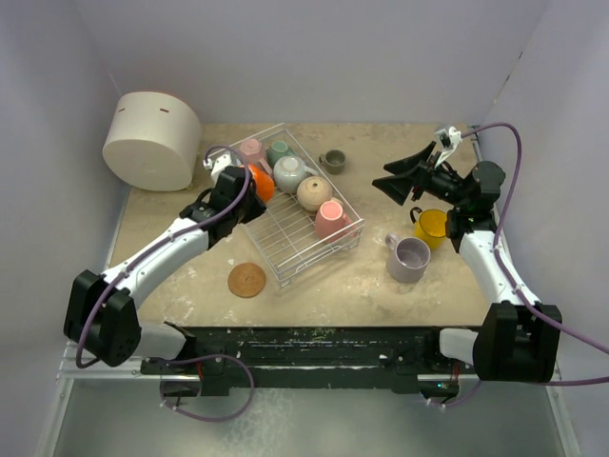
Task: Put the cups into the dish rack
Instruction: Turn the cup upside down in the dish rack.
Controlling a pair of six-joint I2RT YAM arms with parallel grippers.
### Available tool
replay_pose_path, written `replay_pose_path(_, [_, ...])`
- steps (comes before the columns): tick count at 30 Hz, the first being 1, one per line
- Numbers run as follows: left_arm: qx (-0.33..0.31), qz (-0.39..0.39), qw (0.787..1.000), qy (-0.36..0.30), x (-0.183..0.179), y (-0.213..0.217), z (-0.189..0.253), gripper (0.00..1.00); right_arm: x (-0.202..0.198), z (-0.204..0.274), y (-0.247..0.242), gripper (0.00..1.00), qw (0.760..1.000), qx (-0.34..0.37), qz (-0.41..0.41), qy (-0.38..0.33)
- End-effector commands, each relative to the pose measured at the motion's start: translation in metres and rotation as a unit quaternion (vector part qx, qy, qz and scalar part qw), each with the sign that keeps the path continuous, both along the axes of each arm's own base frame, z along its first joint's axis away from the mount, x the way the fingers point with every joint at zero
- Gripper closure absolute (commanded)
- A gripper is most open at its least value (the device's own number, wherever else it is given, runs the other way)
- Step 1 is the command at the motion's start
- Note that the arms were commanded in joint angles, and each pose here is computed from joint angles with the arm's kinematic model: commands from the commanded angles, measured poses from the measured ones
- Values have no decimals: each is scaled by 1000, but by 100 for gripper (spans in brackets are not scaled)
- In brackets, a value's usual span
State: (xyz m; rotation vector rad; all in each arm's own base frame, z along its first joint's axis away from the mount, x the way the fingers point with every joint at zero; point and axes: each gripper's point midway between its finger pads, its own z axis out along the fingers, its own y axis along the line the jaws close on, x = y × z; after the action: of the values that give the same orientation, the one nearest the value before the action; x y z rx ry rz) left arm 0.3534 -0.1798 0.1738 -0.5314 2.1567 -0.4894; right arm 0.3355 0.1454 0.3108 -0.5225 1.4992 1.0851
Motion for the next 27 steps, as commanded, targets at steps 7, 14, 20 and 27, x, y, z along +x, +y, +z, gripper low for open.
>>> replay_pose_path(7, [20,75,997,4,27,6,19,100,4,28,-3,25,998,-8,-11,-54])
replay_pose_path(14, [61,100,993,31,26,3,0,100,5,27,-3,24,998,-9,-12,-54])
replay_pose_path(20, [106,122,986,41,29,8,-7,100,4,27,-3,24,998,-10,-11,-55])
replay_pose_path(27, [141,124,981,58,36,6,-20,100,3,28,-3,24,998,-10,-10,-56])
